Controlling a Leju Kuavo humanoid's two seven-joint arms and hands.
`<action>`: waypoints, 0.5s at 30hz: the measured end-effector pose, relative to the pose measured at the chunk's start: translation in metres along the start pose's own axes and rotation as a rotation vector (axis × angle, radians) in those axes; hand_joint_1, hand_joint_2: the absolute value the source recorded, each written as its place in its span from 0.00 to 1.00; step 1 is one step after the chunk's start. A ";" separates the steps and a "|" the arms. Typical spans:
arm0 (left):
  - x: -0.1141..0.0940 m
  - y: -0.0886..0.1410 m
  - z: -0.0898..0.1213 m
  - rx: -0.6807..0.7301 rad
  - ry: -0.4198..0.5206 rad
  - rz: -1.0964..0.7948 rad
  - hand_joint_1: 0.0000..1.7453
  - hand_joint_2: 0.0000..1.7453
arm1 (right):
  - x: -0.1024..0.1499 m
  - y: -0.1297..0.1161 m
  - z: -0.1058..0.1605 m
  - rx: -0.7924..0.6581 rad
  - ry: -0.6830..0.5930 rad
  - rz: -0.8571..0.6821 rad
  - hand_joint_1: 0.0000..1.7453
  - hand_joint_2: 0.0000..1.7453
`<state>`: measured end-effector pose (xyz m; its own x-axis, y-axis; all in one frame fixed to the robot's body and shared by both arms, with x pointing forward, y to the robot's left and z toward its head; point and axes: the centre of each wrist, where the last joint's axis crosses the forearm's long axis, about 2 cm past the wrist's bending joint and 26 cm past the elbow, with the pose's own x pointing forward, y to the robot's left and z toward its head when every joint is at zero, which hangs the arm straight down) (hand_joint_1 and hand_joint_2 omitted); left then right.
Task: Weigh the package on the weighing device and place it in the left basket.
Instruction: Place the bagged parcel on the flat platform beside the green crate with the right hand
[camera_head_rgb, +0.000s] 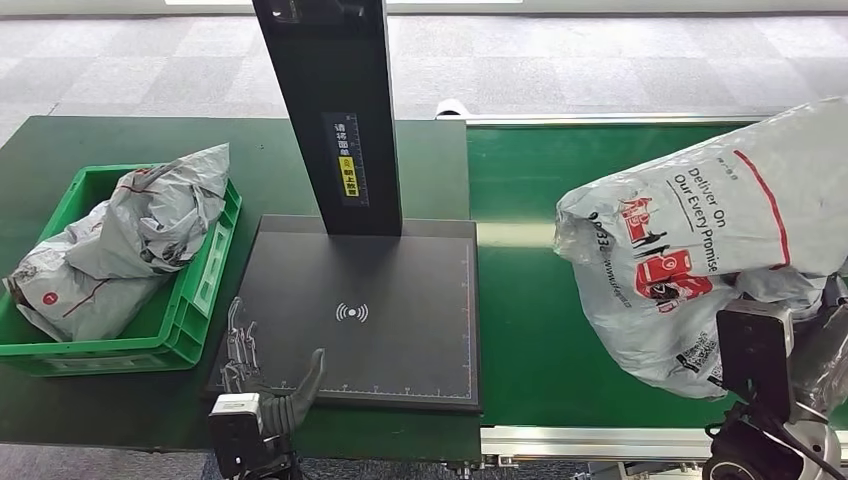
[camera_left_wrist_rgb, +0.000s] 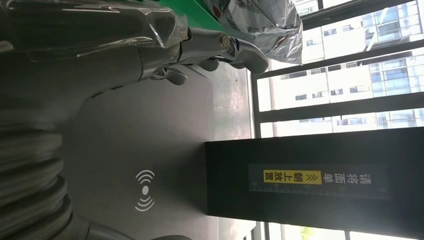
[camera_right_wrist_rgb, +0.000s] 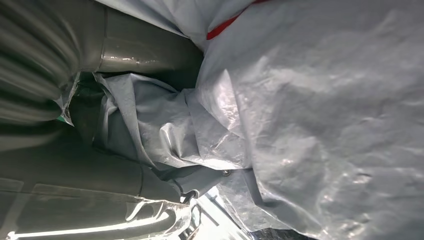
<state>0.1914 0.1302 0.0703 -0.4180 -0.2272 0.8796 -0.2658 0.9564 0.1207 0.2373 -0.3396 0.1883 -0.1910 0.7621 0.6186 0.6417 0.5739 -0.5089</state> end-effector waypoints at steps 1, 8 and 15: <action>0.000 0.000 -0.001 0.003 0.000 -0.002 0.00 1.00 | 0.001 0.000 0.001 0.003 0.000 -0.004 1.00 1.00; 0.002 -0.002 -0.006 0.026 -0.006 -0.008 0.00 1.00 | 0.014 0.051 -0.002 0.334 0.042 -0.178 1.00 1.00; 0.002 -0.005 -0.016 0.051 -0.004 0.013 0.00 1.00 | 0.048 0.134 -0.010 0.567 0.049 -0.333 1.00 1.00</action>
<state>0.2051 0.1281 0.0790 -0.4250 -0.2151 0.8793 -0.3040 0.9489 0.0852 0.3214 -0.2294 0.1557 -0.2696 0.5094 0.8172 0.0607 0.8560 -0.5135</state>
